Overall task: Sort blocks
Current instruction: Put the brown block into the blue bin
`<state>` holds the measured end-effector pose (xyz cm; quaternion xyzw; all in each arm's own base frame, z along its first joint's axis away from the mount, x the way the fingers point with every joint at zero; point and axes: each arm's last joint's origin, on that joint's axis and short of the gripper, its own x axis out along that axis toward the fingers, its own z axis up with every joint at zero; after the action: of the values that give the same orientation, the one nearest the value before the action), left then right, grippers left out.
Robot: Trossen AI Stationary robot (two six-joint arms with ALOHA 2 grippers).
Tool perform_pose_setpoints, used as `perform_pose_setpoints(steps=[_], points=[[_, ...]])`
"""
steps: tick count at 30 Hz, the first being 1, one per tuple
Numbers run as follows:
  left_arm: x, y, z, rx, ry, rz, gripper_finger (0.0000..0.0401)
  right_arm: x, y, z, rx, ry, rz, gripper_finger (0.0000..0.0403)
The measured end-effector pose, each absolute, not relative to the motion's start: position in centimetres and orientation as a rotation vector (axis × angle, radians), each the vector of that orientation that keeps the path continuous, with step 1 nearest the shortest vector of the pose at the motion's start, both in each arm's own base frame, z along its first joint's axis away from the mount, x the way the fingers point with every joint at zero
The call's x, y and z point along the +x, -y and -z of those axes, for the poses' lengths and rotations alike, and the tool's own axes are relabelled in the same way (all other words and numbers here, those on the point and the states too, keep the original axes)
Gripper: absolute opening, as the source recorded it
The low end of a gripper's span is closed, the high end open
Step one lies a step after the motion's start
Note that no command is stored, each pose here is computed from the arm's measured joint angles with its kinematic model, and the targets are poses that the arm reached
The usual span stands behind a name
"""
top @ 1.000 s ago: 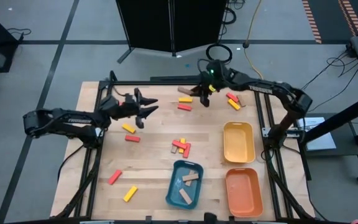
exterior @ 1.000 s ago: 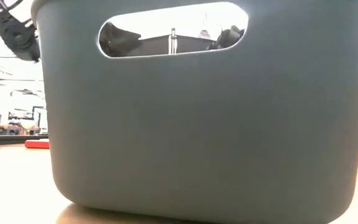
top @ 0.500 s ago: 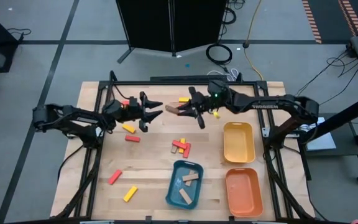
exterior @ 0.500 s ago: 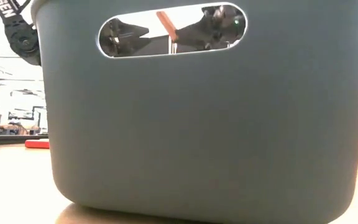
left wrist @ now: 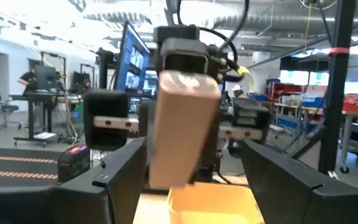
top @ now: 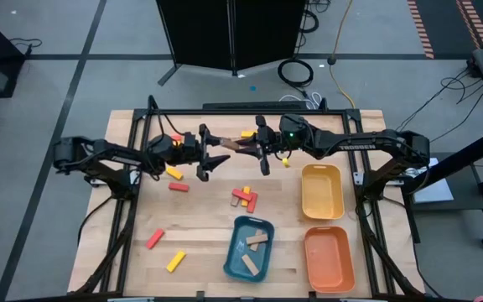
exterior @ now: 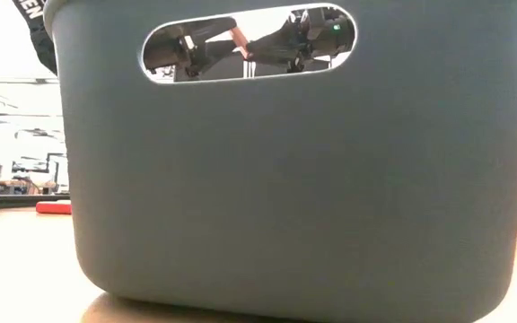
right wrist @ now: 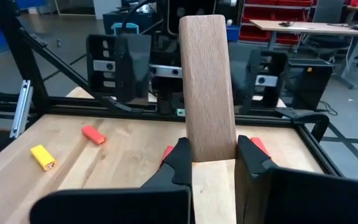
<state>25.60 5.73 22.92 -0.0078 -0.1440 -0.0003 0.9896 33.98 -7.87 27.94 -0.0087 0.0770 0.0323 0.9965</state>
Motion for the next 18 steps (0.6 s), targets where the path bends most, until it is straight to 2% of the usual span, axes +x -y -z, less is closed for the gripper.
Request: perform_pose_setpoints(steps=[11, 18], points=[[27.0, -6.1, -23.9, 0.029, 0.316, -0.012, 0.0253, 34.0, 7.9, -28.1, -0.024, -0.138, -0.057, 0.0009], [27.0, -6.1, -23.9, 0.065, 0.325, -0.018, 0.0191, 34.0, 7.9, -28.1, -0.024, -0.138, -0.057, 0.0009]])
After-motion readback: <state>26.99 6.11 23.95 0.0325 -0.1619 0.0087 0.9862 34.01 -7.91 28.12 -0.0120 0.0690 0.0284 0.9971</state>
